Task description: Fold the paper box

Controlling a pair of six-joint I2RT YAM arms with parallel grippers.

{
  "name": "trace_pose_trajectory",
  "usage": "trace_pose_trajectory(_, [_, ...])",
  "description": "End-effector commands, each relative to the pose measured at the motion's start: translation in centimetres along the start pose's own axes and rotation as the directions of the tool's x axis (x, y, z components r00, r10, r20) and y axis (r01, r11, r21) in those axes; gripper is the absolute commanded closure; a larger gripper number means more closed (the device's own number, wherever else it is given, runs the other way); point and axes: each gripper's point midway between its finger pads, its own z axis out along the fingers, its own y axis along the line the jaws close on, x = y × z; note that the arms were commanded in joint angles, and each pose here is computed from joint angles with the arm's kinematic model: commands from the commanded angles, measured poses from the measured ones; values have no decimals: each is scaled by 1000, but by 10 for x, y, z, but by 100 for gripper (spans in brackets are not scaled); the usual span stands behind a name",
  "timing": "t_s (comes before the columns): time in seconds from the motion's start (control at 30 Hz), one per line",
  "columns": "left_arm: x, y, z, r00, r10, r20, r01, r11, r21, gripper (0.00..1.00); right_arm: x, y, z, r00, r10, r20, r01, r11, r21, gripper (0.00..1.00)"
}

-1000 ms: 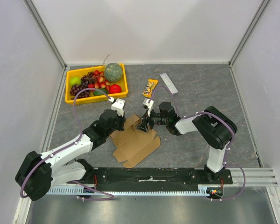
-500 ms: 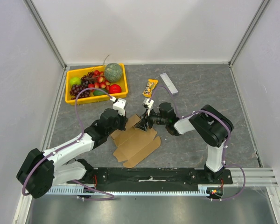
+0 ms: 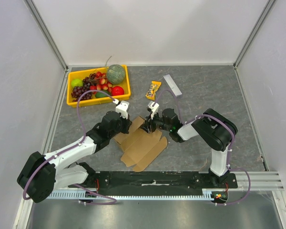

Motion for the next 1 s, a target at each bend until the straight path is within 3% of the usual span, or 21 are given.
trace_pose_trajectory(0.0, [10,-10,0,999,-38,-22,39,998,53,92,-24,-10,-3,995,-50,87,42,995,93,51])
trace_pose_trajectory(0.77, [23,-22,0,996,-70,-47,75,990,120,92,-31,-15,2,992,-37,123,17,987,163,89])
trace_pose_trajectory(0.87, [23,-23,0,996,-71,-47,77,989,126,92,-32,-14,3,992,-40,123,21,988,154,89])
trace_pose_trajectory(0.97, [23,-22,0,996,-71,-47,76,989,123,92,-32,-10,3,992,-49,115,34,991,132,73])
